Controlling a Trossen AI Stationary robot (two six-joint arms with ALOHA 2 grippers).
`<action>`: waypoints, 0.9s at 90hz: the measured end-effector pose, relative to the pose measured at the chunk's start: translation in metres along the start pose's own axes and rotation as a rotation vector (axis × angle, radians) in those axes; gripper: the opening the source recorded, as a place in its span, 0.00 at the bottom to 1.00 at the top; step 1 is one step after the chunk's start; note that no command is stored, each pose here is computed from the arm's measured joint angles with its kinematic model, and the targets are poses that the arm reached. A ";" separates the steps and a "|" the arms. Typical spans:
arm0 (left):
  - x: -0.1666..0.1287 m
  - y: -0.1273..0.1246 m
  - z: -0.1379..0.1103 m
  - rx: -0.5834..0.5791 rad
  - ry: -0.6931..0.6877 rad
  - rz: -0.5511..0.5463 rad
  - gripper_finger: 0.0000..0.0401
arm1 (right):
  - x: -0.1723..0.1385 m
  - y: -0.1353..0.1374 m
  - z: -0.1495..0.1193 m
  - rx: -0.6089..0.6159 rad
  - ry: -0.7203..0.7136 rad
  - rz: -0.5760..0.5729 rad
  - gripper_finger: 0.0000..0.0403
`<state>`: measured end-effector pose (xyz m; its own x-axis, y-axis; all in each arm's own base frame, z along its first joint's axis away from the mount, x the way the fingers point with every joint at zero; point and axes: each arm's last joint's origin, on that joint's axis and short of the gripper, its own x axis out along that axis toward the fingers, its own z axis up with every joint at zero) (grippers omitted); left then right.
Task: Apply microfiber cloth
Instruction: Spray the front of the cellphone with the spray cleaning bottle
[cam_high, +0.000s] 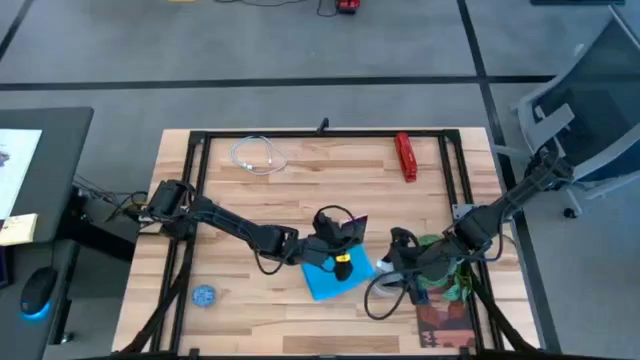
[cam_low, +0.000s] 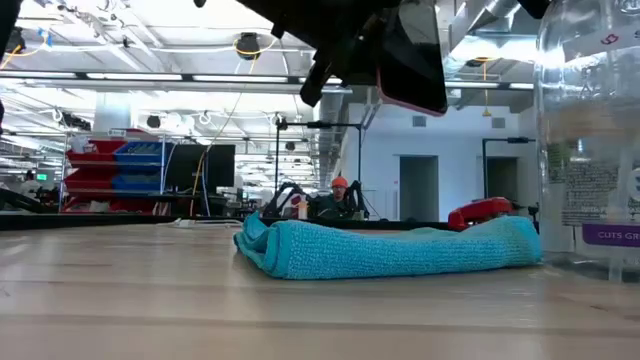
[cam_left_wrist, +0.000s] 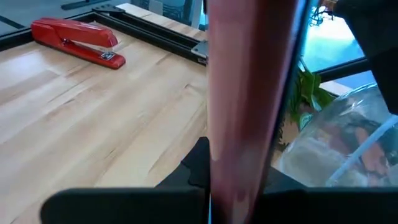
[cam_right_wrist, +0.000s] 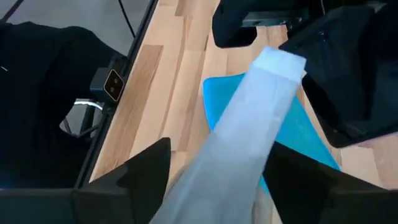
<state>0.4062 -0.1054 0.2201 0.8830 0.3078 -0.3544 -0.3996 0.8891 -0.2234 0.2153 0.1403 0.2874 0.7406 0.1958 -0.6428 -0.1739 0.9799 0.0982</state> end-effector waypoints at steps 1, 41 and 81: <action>0.000 0.000 0.000 0.002 0.000 -0.001 0.02 | 0.000 0.000 0.000 0.000 0.002 0.000 0.62; -0.014 -0.013 -0.021 0.062 0.134 -0.029 0.02 | -0.035 0.014 -0.030 0.163 0.067 -0.140 0.42; -0.021 -0.004 -0.063 0.077 0.284 -0.070 0.02 | -0.068 0.021 -0.030 0.234 0.082 -0.187 0.48</action>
<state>0.3736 -0.1365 0.1707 0.7989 0.1474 -0.5831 -0.3107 0.9313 -0.1902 0.1422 0.1459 0.3107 0.6889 0.0171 -0.7246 0.1218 0.9828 0.1391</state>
